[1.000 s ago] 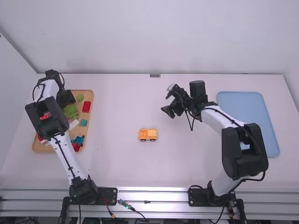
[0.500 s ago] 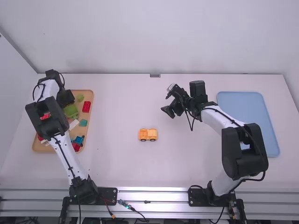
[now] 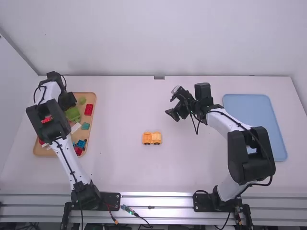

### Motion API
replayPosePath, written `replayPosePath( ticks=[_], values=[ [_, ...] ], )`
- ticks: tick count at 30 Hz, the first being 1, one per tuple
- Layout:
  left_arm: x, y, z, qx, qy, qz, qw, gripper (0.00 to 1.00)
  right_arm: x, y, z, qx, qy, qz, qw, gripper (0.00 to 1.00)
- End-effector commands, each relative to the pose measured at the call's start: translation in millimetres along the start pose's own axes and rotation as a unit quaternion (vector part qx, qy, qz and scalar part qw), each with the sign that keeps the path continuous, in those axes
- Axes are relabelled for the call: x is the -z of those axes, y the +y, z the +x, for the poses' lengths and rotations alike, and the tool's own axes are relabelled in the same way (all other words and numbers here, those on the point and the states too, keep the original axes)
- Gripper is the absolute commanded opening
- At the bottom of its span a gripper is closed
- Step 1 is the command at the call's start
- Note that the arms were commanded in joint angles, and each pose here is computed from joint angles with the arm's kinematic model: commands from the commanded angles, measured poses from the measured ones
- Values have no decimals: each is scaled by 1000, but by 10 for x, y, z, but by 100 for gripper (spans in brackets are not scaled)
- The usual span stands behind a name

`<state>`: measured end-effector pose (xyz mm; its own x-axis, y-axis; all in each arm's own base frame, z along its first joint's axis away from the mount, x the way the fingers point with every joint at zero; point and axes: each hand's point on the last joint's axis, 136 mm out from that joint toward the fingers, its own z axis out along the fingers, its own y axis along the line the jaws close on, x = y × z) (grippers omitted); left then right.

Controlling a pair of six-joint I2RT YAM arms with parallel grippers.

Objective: Assemble lego blocks to make yellow taxi

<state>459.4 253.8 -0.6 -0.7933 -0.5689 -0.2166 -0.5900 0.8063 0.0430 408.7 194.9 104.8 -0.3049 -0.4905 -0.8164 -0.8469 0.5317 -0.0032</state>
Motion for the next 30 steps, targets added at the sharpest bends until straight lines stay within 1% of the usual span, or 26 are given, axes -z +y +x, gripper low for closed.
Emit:
replayPosePath(
  ticks=[1,2,6,7,12,13,14,19,23,25,26,27,28,30],
  values=[
    [-42,-57,61,-1,12,4,1000,27,79,-13,-121,7,-13,7,1000,99],
    [0,-67,37,-2,10,5,1000,26,79,-12,-121,7,-13,7,1000,99],
    [129,-67,-35,11,5,5,1000,18,79,-12,-121,7,-13,7,1000,99],
    [174,-67,-72,13,1,6,1000,18,79,-13,-120,7,-13,7,1000,99],
    [475,-146,-249,14,-19,35,999,22,79,-13,-121,7,-13,7,1000,99],
    [497,-155,-260,14,-20,37,999,22,79,-13,-121,7,-13,7,1000,99],
    [597,-213,-297,13,-24,51,998,22,79,-13,-122,7,-13,7,1000,99],
    [976,-407,-351,10,-28,114,993,12,81,-34,-161,12,-21,11,1000,99],
    [1270,-634,-224,-9,-5,172,985,7,87,-81,-251,-5,-38,19,999,99],
    [1414,-807,-123,-42,6,208,977,4,94,-110,-309,-21,-50,24,998,99],
    [1526,-987,-24,-77,15,242,967,2,100,-131,-359,-32,-60,27,997,99],
    [1526,-987,-24,-77,15,242,967,2,100,-131,-359,-32,-60,27,997,99],
    [1616,-1142,87,-106,25,265,958,2,109,-154,-397,-43,-68,30,996,99],
    [1699,-1344,241,-143,38,277,949,2,119,-175,-458,-58,-80,32,995,99]
  ],
)
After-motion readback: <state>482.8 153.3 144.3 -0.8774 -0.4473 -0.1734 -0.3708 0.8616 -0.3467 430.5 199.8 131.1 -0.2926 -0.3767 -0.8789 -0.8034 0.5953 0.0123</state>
